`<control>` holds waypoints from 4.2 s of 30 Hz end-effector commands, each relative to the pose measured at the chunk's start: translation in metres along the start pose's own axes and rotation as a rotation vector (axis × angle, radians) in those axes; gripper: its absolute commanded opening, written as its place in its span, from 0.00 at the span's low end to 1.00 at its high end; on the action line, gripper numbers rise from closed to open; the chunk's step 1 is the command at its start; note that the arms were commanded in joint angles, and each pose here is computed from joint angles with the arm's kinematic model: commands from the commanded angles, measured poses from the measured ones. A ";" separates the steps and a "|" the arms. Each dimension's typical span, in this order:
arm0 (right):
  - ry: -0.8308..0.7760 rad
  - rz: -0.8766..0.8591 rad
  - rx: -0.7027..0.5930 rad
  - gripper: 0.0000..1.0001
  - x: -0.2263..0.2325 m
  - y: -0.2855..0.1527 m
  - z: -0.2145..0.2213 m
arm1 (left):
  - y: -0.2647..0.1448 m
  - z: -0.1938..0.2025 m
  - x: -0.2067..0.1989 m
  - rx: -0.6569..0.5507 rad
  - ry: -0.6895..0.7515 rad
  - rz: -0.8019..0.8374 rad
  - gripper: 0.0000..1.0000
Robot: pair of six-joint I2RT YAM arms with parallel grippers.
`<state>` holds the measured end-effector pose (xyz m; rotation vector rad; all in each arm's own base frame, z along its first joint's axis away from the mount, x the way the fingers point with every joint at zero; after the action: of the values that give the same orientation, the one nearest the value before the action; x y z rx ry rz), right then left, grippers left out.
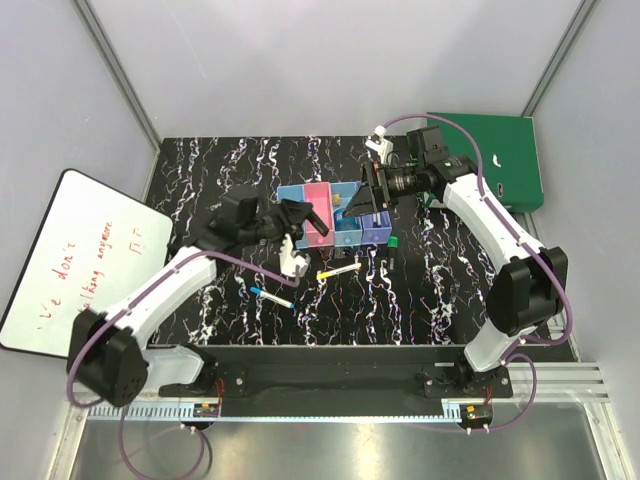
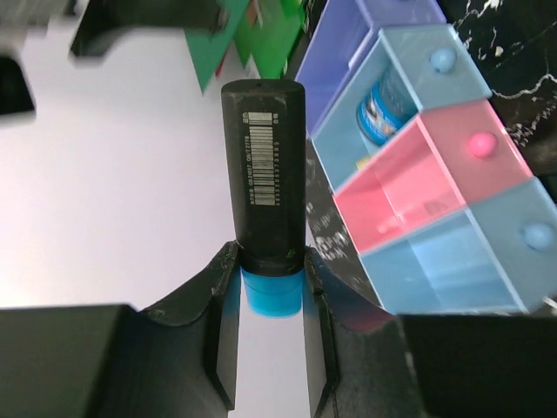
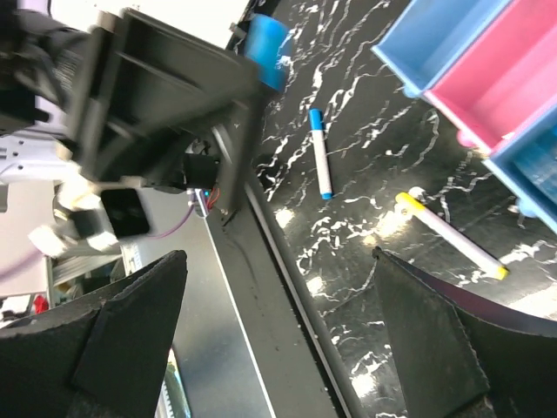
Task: Sort the stationery into containers
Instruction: Pick up the pen from the center of the board, then place the pen in the storage box, then pick up the pen from the center of the board.
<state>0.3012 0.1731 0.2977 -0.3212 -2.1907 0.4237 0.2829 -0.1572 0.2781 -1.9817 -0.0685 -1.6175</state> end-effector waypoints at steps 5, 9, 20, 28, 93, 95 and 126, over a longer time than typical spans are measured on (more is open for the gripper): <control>-0.009 -0.037 0.000 0.93 0.009 0.009 0.002 | 0.038 -0.015 0.064 -0.110 0.317 -0.159 0.00; -0.003 -0.014 0.003 0.91 0.004 0.010 0.007 | 0.046 -0.019 0.074 -0.123 0.332 -0.199 0.00; -0.009 0.038 -0.010 0.64 -0.003 0.014 -0.001 | 0.051 -0.025 0.070 -0.144 0.326 -0.194 0.00; -0.016 0.062 -0.013 0.24 -0.004 0.014 -0.001 | 0.057 -0.030 0.050 -0.170 0.310 -0.141 0.00; -0.037 0.296 0.109 0.09 -0.110 0.134 -0.019 | -0.028 -0.026 -0.151 -0.022 -0.543 0.818 0.59; -0.025 0.299 0.114 0.08 -0.112 0.136 -0.016 | -0.028 -0.026 -0.150 -0.025 -0.547 0.813 0.59; -0.196 0.298 -0.024 0.60 -0.075 0.119 -0.070 | -0.008 -0.011 -0.163 -0.052 -0.509 0.900 0.52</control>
<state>0.4049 0.2673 0.1800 -0.5921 -2.1652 0.6910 0.2122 -0.0982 0.1335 -1.9775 0.5736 -0.5071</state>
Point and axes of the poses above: each gripper's point midway between its finger pads, its own y axis out along the fingers, its own x axis along the line the jaws close on, z = x × y, the point moved 10 cm from there along -y, back along the fingers
